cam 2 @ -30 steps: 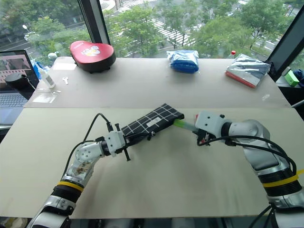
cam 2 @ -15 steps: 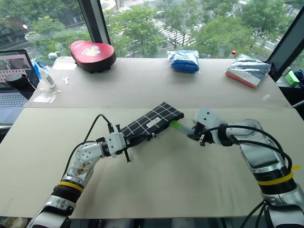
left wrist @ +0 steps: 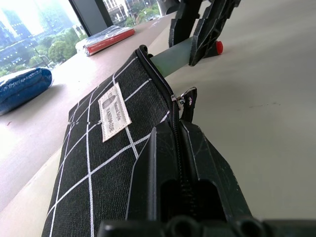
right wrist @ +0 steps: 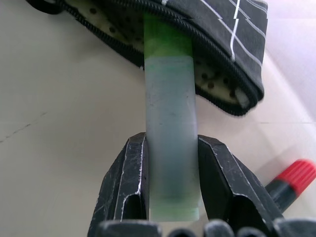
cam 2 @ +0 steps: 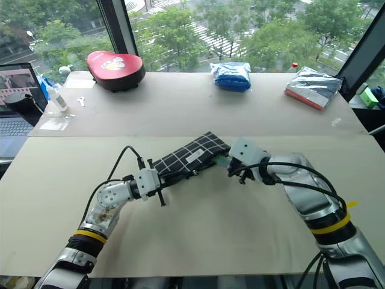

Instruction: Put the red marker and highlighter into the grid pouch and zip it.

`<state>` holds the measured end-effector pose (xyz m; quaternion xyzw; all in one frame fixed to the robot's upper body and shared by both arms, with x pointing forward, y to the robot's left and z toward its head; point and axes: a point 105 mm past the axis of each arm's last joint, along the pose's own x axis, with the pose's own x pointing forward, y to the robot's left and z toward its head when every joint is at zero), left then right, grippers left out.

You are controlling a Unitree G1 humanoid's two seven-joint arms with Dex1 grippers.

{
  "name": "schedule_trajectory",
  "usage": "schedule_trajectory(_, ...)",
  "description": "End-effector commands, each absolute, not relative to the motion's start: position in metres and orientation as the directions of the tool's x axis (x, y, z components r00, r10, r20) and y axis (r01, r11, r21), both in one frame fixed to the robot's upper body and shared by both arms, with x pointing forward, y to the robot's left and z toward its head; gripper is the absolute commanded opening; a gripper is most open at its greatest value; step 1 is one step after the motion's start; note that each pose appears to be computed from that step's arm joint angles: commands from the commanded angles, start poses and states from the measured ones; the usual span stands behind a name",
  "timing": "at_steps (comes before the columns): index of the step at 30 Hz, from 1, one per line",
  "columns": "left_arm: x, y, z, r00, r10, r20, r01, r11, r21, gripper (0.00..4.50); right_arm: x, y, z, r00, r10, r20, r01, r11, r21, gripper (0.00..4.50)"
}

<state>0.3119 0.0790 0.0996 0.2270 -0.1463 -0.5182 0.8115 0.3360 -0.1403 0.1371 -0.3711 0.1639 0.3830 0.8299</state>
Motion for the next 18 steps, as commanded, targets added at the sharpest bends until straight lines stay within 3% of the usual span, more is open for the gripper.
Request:
schedule_trajectory(1, 0.311, 0.075, 0.110, 0.402, -0.915, 0.032, 0.758, 0.352, 0.548, 0.00, 0.341, -0.130, 0.159, 0.690, 0.536, -0.486, -0.718, 0.421, -0.555, 1.02)
schedule_trajectory(7, 0.311, 0.075, 0.111, 0.405, -0.913, 0.040, 0.760, 0.361, 0.541, 0.00, 0.341, -0.111, 0.167, 0.685, 0.590, -0.427, -0.652, 0.234, -0.721, 1.02)
schedule_trajectory(13, 0.311, 0.073, 0.113, 0.404, -0.913, 0.054, 0.764, 0.369, 0.529, 0.00, 0.334, -0.101, 0.142, 0.627, 0.602, -0.495, -0.586, -0.055, -0.809, 1.02)
schedule_trajectory(18, 0.311, 0.073, 0.115, 0.407, -0.911, 0.063, 0.765, 0.378, 0.522, 0.00, 0.335, -0.104, 0.127, 0.620, 0.590, -0.518, -0.516, -0.191, -0.835, 1.02)
